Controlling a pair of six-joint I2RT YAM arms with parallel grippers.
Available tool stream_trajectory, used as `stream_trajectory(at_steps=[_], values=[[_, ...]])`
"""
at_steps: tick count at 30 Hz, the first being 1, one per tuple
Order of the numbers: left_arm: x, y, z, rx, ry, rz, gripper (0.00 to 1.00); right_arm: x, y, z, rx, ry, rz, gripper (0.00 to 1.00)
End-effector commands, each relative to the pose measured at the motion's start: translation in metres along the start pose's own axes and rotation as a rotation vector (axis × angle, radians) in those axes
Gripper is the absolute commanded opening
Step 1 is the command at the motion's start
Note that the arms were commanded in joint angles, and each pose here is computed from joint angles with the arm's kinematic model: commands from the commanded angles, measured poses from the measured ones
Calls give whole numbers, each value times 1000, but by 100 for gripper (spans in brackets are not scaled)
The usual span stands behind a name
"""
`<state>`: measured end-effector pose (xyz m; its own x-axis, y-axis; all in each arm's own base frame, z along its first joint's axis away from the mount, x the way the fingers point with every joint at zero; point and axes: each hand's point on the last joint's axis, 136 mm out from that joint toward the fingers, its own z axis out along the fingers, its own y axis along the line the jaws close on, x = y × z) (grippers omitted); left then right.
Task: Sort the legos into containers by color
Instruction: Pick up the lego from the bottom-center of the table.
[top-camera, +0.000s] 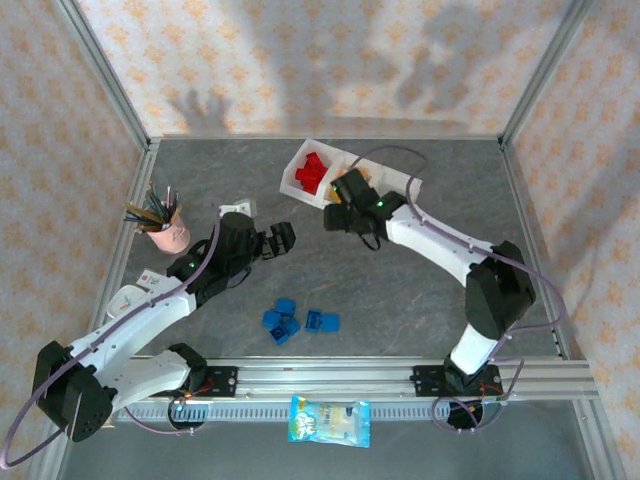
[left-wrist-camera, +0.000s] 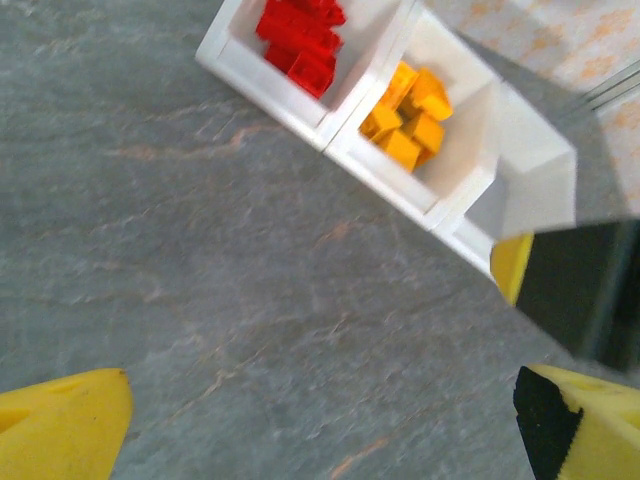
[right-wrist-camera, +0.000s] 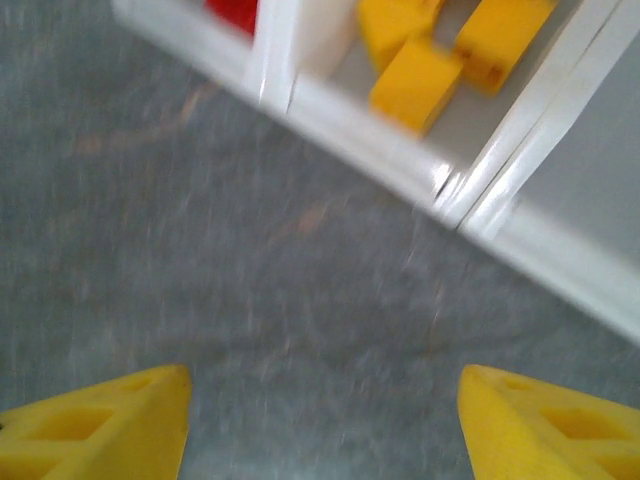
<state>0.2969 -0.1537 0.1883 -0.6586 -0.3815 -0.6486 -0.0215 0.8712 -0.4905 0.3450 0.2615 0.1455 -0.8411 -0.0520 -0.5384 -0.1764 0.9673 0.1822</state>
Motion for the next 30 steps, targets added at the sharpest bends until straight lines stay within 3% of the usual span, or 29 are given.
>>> stream_trajectory(at_steps=[1, 7, 13, 20, 30], values=[[22, 20, -6, -49, 64, -20, 99, 41, 3, -7, 4, 80, -22, 72], [37, 37, -17, -74, 83, -42, 99, 114, 14, -17, -13, 176, -45, 76], [46, 46, -20, -85, 89, -75, 99, 160, 34, -27, -89, 231, -29, 82], [45, 49, -24, -92, 76, -80, 99, 188, 50, -27, -132, 259, 3, 86], [48, 51, -25, -90, 77, -85, 99, 210, 48, -10, -85, 300, 25, 82]])
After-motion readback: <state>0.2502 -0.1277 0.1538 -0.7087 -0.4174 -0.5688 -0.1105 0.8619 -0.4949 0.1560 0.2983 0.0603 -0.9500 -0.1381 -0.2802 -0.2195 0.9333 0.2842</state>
